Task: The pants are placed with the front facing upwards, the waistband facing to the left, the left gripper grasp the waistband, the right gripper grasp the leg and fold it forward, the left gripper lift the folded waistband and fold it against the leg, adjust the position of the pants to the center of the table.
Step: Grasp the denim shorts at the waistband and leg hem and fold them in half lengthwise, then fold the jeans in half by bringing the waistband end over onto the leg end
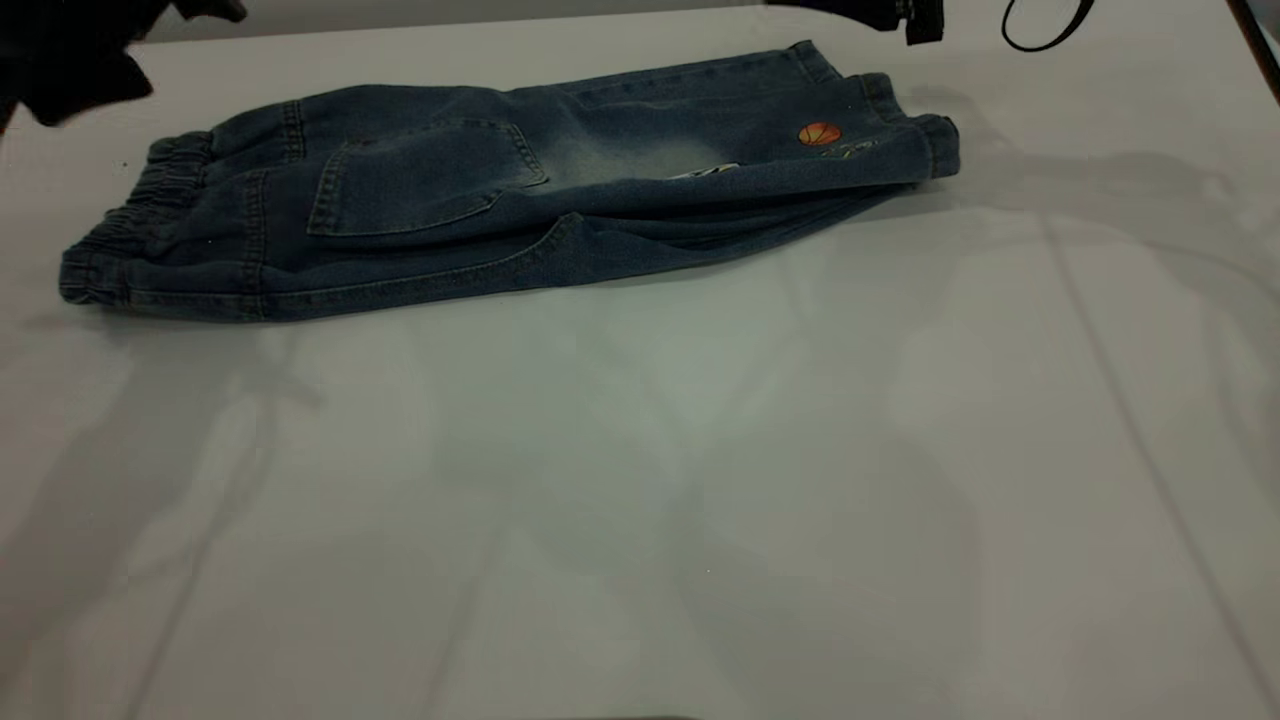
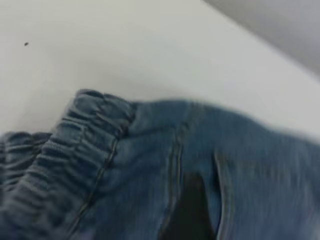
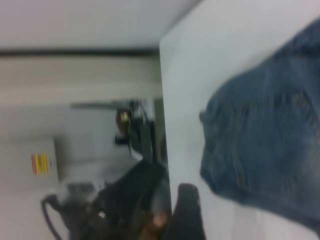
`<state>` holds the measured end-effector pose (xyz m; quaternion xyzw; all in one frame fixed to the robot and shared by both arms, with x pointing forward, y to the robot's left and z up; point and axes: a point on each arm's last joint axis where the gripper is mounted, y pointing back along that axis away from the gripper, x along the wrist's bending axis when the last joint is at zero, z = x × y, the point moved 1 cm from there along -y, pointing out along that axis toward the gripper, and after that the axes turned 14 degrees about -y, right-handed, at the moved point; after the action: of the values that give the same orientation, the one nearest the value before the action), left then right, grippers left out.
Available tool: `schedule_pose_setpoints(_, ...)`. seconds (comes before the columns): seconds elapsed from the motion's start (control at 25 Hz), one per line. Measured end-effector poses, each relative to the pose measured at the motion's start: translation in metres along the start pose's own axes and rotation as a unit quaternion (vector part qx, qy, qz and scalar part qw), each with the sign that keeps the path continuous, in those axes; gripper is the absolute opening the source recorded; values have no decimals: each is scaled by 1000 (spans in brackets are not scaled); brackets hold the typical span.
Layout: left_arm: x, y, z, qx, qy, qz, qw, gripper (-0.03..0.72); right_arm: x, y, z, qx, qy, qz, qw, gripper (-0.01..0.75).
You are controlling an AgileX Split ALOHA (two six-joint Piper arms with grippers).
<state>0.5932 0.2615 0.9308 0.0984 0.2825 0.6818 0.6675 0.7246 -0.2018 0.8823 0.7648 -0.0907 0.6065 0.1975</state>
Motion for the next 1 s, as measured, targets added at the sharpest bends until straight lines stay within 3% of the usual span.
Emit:
schedule_pose_setpoints(0.12,9,21,7,62,-53,14,997,568,-2,-1,-4,19,10,-12,1000,540)
schedule_pose_setpoints(0.24,34,41,14,115,-43,45,991,558,-7,-7,-12,41,25,-37,998,540)
schedule_pose_setpoints(0.44,86,62,13,187,8,109,976,525,-23,-34,-34,77,62,-132,986,540)
schedule_pose_setpoints(0.56,102,66,11,209,10,123,970,517,-27,-51,-45,86,85,-172,978,540)
schedule_pose_setpoints(0.8,123,47,6,251,33,135,958,517,-17,-66,-53,94,111,-173,974,540)
schedule_pose_setpoints(1.0,131,7,-2,303,61,105,945,517,-15,-66,-52,88,109,-171,975,540)
